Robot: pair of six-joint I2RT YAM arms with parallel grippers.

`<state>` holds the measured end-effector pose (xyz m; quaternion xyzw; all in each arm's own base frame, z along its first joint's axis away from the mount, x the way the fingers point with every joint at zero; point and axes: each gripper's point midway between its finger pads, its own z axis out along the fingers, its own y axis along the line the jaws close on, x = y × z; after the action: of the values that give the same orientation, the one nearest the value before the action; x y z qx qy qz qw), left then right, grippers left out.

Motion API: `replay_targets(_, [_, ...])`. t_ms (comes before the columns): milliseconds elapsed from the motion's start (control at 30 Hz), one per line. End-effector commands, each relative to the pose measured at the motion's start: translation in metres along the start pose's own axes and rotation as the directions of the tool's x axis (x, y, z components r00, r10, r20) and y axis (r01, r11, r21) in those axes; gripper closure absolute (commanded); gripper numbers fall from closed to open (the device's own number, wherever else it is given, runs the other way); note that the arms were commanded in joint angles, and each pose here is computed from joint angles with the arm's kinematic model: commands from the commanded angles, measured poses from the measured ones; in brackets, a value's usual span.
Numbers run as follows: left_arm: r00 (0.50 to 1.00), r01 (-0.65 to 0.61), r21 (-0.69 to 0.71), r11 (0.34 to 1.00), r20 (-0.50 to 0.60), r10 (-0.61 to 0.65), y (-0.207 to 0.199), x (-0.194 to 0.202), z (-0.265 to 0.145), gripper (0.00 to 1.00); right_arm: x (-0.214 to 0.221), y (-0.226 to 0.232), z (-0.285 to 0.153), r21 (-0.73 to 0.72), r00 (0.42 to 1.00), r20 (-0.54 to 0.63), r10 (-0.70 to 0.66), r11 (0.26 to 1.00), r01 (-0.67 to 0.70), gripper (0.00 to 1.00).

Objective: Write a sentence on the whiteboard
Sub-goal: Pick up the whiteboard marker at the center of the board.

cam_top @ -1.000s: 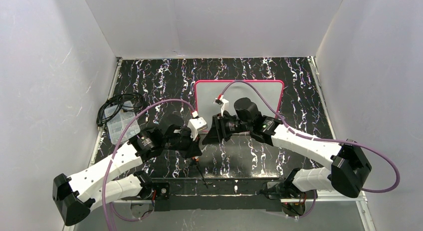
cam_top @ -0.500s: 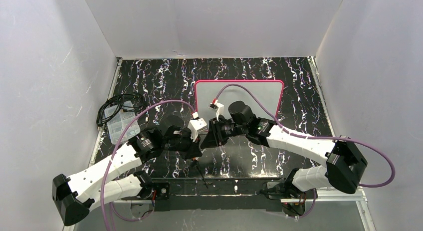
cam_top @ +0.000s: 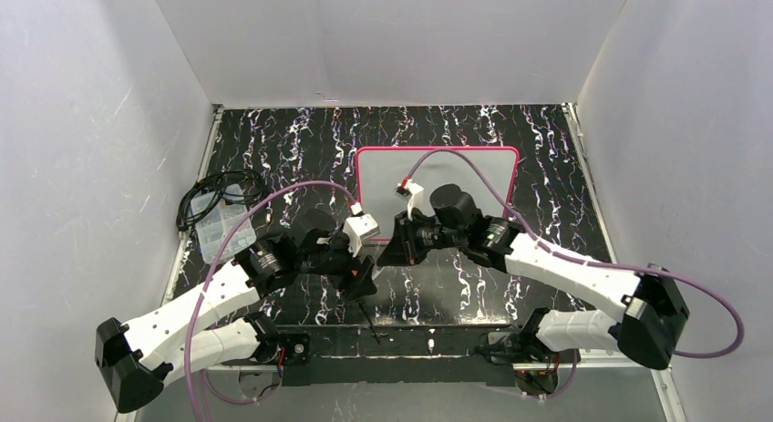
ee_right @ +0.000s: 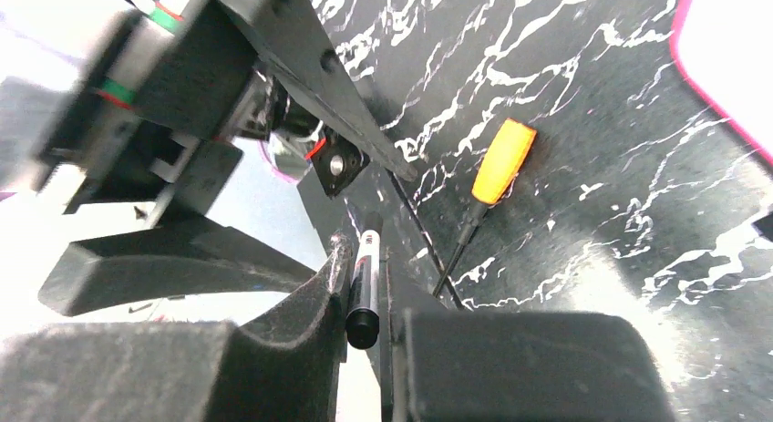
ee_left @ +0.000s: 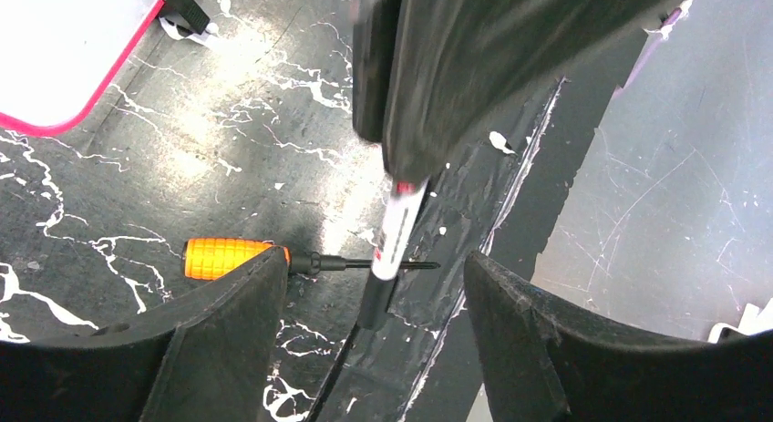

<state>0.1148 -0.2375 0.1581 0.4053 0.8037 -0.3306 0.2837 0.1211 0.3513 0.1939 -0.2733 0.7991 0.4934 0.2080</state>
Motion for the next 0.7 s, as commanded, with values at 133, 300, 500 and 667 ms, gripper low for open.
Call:
replay_targets(133, [0.999,-0.012,0.07,0.997,-0.048,0.015,-0.011,0.006,0.005,0.39,-0.044,0.012,-0.045,-0.056,0.991,0.13,-0.041,0.997,0.049,0.99])
replay_targets(300, [0.999,-0.018,0.077,0.997,-0.045,0.021,-0.014,0.005,0.004,0.54,-0.043,0.015,-0.048,-0.067,0.992,0.114,-0.055,0.996,0.063,0.99])
replay_targets(500, [0.999,-0.018,0.066,0.998,-0.043,0.021,-0.012,0.005,0.005,0.39,-0.042,0.021,-0.047,-0.108,0.994,0.098,-0.055,0.992,0.065,0.99])
replay_targets(667, [0.999,-0.017,0.096,0.995,-0.042,0.021,-0.017,0.004,0.005,0.43,-0.042,0.027,-0.047,-0.146,0.994,0.1,-0.05,0.987,0.065,0.99])
